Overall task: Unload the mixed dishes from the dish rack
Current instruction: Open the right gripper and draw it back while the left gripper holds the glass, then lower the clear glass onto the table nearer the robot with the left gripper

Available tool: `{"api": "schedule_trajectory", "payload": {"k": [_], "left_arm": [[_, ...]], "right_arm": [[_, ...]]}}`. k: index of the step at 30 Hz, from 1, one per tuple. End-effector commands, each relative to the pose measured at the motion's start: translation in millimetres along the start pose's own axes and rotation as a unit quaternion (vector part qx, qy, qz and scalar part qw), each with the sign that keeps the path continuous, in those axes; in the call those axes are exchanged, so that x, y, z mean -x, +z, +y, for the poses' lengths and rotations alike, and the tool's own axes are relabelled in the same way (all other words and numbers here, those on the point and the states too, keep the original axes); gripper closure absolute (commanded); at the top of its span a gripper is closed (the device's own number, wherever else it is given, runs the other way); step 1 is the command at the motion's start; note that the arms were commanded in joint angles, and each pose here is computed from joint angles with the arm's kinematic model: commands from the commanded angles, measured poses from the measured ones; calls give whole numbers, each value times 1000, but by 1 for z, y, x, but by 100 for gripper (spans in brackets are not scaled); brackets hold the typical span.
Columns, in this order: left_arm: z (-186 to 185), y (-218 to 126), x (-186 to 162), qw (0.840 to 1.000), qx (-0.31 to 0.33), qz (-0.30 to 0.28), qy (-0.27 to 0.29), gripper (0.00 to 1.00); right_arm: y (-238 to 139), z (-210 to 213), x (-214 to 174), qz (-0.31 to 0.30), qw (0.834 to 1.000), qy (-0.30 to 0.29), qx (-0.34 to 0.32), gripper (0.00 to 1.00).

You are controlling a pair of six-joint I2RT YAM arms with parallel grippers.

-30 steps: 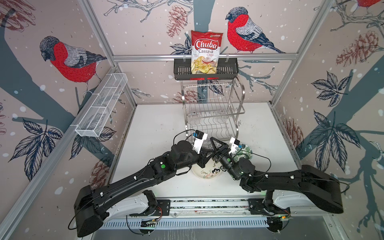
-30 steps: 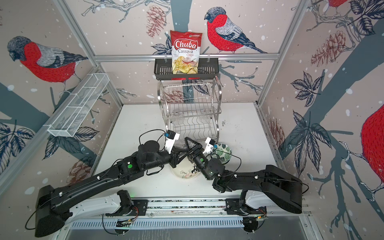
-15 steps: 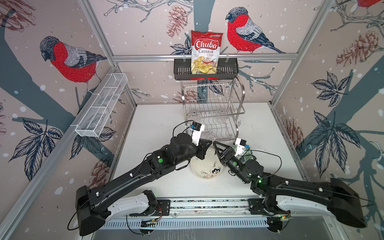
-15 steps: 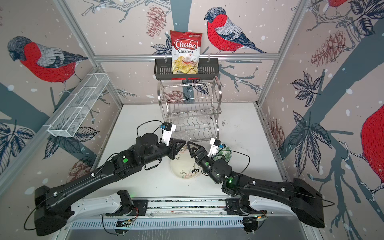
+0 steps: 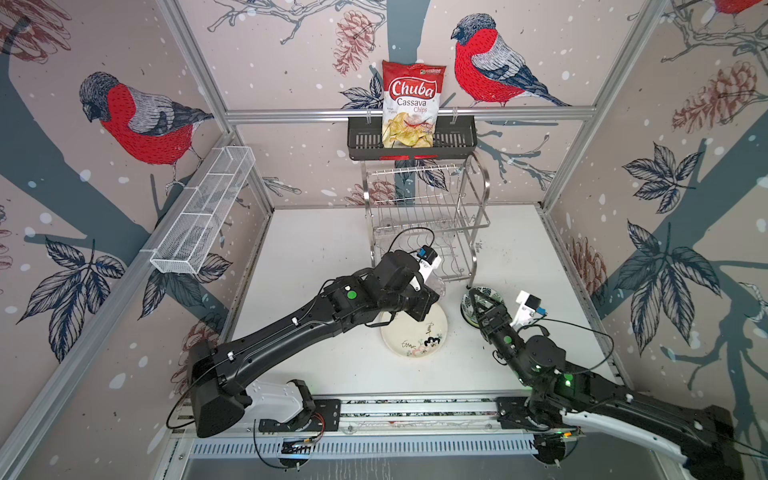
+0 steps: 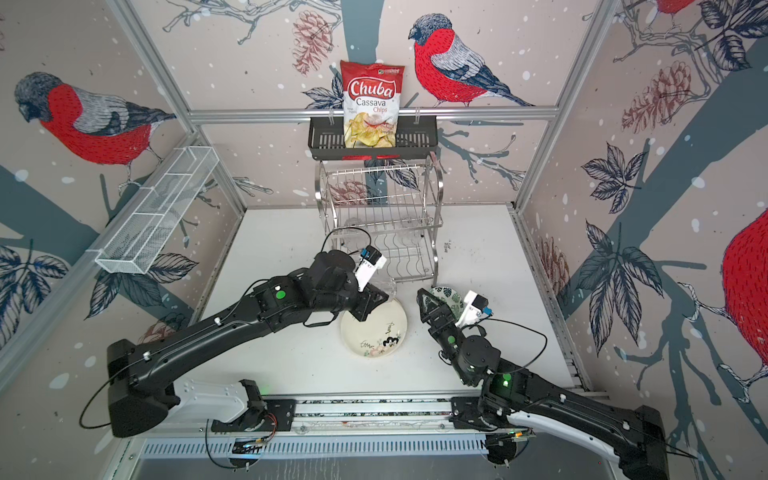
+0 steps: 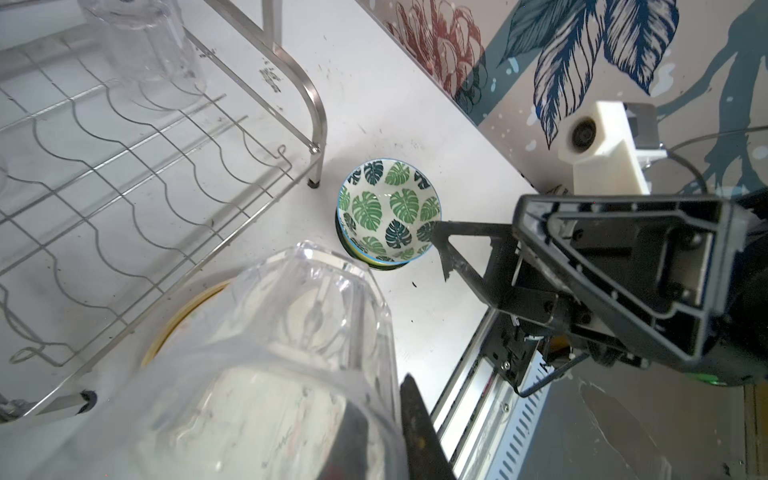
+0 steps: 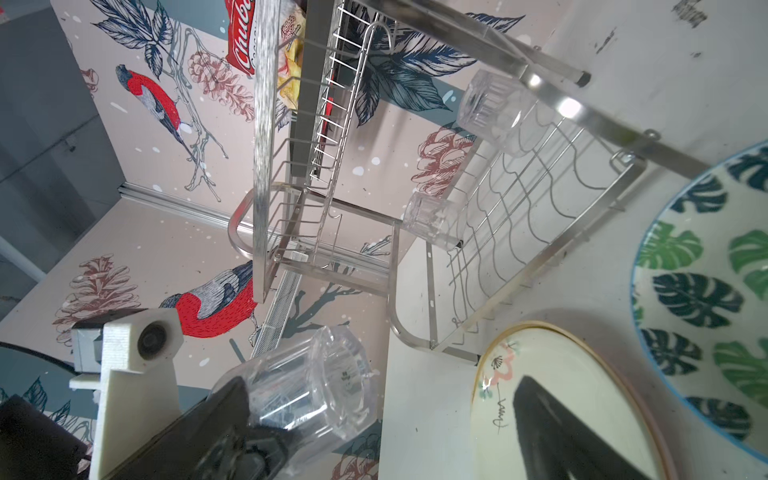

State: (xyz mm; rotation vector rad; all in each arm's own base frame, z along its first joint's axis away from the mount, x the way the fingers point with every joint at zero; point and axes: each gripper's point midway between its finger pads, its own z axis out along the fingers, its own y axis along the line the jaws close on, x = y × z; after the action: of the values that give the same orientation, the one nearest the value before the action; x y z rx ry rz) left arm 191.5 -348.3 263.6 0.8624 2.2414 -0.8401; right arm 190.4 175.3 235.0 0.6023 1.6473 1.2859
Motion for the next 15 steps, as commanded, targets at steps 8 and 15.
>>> {"api": "schedule_trajectory", "payload": {"k": [8, 15], "left_arm": [[-21, 18, -44, 990, -15, 137, 33, 100], [-35, 10, -97, 964, -5, 258, 57, 100]], "right_arm": [[-8, -25, 13, -34, 999, -12, -39, 1], [-8, -29, 15, -38, 998, -15, -41, 1]]}}
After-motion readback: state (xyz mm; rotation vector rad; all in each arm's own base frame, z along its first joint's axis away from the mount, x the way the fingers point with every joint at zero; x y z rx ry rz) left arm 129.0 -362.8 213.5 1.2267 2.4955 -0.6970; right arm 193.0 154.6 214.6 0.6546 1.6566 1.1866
